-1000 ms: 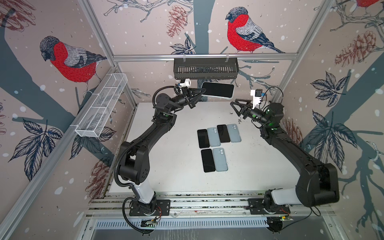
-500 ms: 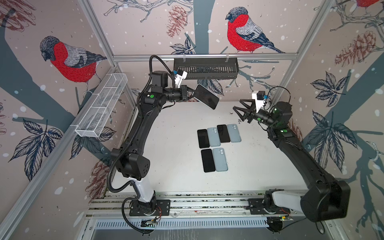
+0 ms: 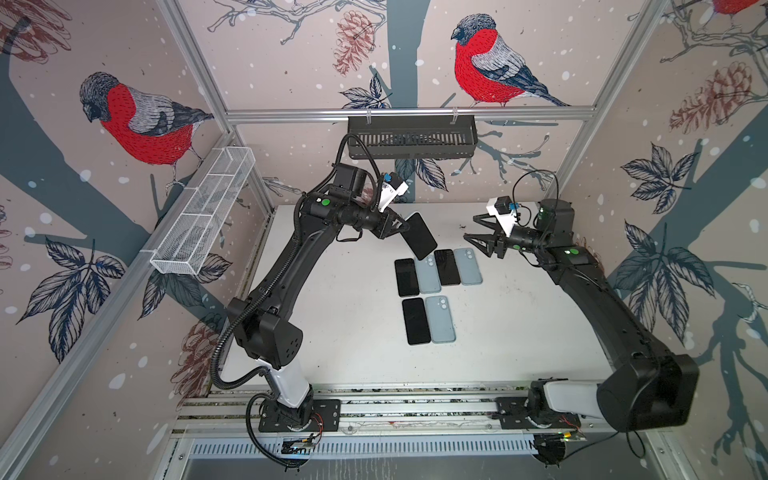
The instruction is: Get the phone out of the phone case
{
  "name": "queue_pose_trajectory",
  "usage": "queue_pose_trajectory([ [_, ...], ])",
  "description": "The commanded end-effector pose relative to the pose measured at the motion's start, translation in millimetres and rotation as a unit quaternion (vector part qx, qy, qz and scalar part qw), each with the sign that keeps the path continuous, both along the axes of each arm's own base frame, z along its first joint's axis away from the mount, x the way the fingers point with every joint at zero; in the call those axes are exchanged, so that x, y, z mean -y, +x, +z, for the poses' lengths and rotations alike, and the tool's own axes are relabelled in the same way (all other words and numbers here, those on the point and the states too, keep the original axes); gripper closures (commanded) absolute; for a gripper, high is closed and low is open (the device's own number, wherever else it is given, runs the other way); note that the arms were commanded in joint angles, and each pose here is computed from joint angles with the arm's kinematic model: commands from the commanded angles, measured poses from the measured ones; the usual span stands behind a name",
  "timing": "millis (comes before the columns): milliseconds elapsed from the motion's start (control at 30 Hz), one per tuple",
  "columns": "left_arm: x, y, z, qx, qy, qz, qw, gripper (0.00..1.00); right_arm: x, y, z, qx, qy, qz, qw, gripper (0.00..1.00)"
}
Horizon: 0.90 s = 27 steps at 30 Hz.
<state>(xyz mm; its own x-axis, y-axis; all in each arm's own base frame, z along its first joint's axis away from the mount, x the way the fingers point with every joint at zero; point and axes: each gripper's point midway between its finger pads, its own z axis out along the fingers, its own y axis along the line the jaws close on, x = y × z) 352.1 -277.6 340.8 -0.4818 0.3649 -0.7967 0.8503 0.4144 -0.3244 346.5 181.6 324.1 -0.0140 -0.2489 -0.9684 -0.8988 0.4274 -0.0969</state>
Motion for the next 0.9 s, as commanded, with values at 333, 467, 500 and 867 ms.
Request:
queue_pose_trajectory([
  [333, -1.3, -48.9, -12.5, 0.143, 0.069, -0.123, 0.98, 1.0, -28.3, -42.8, -47.3, -0.004, -0.089, 0.119, 0.989, 0.34],
  [467, 5.2, -56.8, -8.0, 0.16, 0.07, -0.139, 0.975, 1.0, -47.7, -56.1, -65.0, -0.008, -0.116, 0.154, 0.981, 0.37],
  [500, 6.0, -57.9, -6.5, 0.164, 0.068, -0.141, 0.974, 1.0, -51.6, -58.6, -70.8, -0.014, -0.119, 0.162, 0.98, 0.38],
  [867, 10.2, -73.5, -1.0, 0.175, 0.058, -0.164, 0.969, 1.0, -69.7, -69.0, -92.8, -0.021, -0.14, 0.2, 0.969, 0.48],
])
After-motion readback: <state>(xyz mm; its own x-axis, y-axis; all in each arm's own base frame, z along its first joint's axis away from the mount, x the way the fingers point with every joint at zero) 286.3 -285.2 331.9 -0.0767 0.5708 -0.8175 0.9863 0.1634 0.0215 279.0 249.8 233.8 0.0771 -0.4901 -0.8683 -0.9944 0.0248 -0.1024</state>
